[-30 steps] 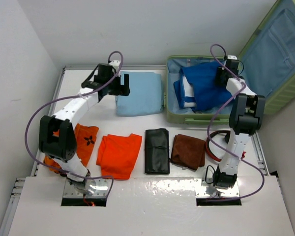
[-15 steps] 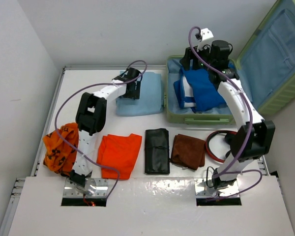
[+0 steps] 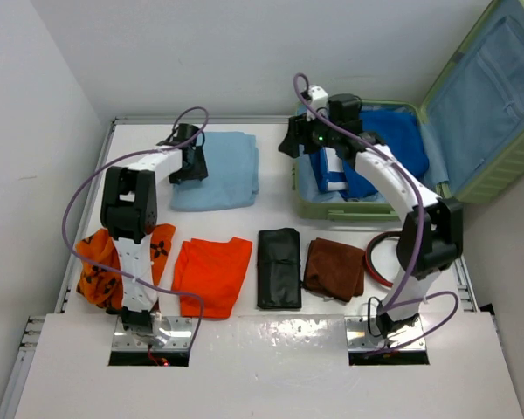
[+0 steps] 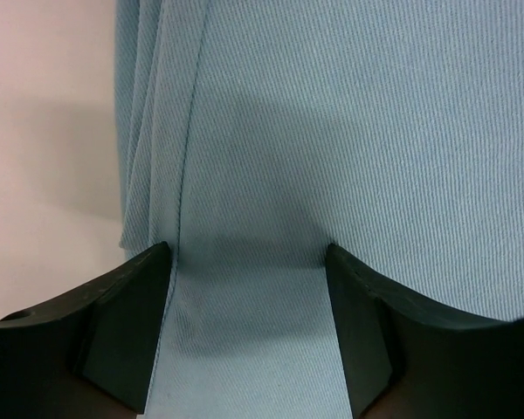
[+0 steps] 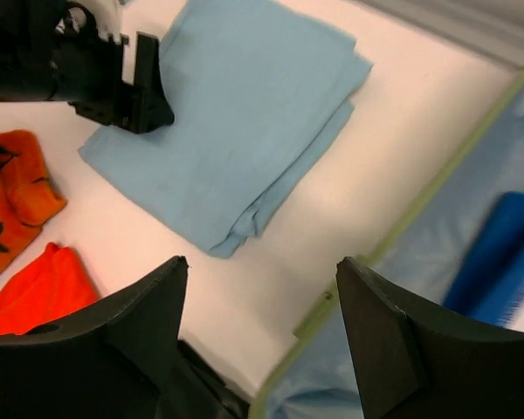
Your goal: Pack the luggage
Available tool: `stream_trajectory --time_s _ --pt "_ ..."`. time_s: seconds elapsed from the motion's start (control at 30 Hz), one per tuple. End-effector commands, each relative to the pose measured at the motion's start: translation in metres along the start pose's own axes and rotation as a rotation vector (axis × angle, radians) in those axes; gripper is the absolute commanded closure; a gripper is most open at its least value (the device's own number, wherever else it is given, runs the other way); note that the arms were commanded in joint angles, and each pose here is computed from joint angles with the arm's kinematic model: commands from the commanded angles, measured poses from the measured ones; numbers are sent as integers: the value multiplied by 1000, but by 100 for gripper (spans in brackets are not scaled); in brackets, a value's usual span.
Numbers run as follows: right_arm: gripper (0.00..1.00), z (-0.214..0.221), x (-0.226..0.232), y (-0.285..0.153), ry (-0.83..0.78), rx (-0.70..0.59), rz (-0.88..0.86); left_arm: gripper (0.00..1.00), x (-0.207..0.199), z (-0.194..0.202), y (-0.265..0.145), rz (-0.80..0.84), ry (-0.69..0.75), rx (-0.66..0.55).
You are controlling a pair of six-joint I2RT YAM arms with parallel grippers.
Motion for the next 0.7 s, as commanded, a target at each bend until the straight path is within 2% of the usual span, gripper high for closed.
stream_trajectory --time_s 0.0,0.1,0.17,0.23,0.27,0.3,0.37,0.53,0.63,0.67 --pt "31 -18 13 22 44 -23 -37 28 61 61 5 -117 27 236" --pt "31 -17 27 55 116 -7 -54 21 53 72 -4 26 -12 277" --pt "30 7 31 85 201 54 -47 17 52 54 -17 96 -42 222" --pt "28 1 32 108 213 52 -11 15 51 40 -27 136 -68 193" --pt "28 5 30 124 262 65 3 14 58 29 -32 137 -90 168" --pt "28 28 31 148 284 123 24 14 57 16 -34 146 -90 142" --pt "27 20 32 159 344 113 34 14 63 3 -41 125 -88 112" --pt "21 56 30 192 421 149 57 9 83 -30 -54 162 -157 66" --pt "12 77 31 199 445 197 80 8 89 -33 -47 167 -167 77" --pt "3 81 29 199 444 205 91 8 90 -35 -44 173 -176 82"
Point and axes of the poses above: each gripper's point midway between its finger pads, its own y axis out along the fingers, its own x axis along the line the jaws close on, z = x × y, the point moved 1 cm from there along -y, back along the fingers, and after that the axes turned 14 degrees about -y, right-handed, at the moved point
